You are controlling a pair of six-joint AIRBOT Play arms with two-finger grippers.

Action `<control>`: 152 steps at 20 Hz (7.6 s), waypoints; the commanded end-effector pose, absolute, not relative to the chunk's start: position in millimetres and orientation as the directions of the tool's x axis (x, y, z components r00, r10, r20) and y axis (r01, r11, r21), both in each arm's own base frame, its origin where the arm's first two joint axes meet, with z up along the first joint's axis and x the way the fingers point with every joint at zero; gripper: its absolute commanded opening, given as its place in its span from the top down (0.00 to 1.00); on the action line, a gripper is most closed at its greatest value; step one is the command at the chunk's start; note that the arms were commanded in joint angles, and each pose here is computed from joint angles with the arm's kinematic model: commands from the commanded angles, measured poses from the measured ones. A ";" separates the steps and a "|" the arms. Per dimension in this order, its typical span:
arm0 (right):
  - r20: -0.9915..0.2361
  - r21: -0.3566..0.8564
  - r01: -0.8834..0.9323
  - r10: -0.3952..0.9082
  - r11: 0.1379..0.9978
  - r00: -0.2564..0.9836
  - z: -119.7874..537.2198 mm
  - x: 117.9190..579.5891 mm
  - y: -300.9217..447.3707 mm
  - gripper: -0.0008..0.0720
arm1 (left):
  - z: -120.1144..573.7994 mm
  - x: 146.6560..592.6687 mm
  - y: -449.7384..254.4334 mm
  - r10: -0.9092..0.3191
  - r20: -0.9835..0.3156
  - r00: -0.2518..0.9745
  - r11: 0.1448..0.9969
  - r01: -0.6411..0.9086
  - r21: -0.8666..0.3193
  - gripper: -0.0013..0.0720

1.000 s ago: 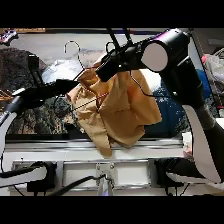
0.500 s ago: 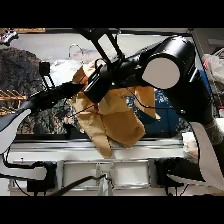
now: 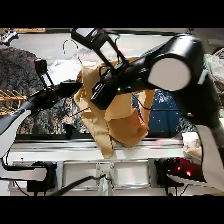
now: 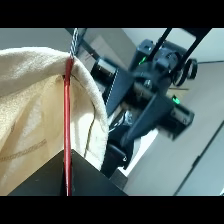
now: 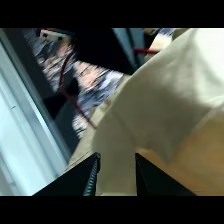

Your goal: Fold the clothes and pants, and hang the long-sleeved shirts on hangers.

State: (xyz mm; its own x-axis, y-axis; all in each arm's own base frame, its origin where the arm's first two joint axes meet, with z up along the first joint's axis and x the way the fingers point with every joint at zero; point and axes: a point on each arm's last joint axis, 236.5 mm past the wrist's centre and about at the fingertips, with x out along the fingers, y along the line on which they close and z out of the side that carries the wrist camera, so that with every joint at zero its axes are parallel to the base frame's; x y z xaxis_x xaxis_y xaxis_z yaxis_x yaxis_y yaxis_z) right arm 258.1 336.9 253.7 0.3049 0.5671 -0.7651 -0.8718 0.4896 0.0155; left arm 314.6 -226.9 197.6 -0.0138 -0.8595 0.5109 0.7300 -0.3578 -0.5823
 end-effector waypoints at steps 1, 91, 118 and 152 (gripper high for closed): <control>-0.605 -0.221 -0.845 0.611 0.486 0.510 327.0 275.2 313.3 0.59 | 200.6 310.3 -228.7 -0.858 0.512 -0.029 -0.367 0.732 -0.574 0.97; -0.751 -0.229 -0.684 0.321 0.693 0.576 271.3 324.4 185.2 0.95 | 258.7 386.1 -168.8 -0.843 0.044 0.536 0.436 0.730 -0.527 0.97; -0.388 -0.156 0.186 -0.233 0.970 0.891 367.0 403.1 -15.2 0.94 | 200.8 298.5 -213.1 -0.876 -0.279 0.394 0.483 0.713 -0.508 0.21; -0.084 0.273 0.905 -0.929 0.326 0.360 470.9 185.2 -369.9 0.95 | 192.1 301.0 -209.4 -0.860 -0.314 0.403 0.510 0.707 -0.489 0.27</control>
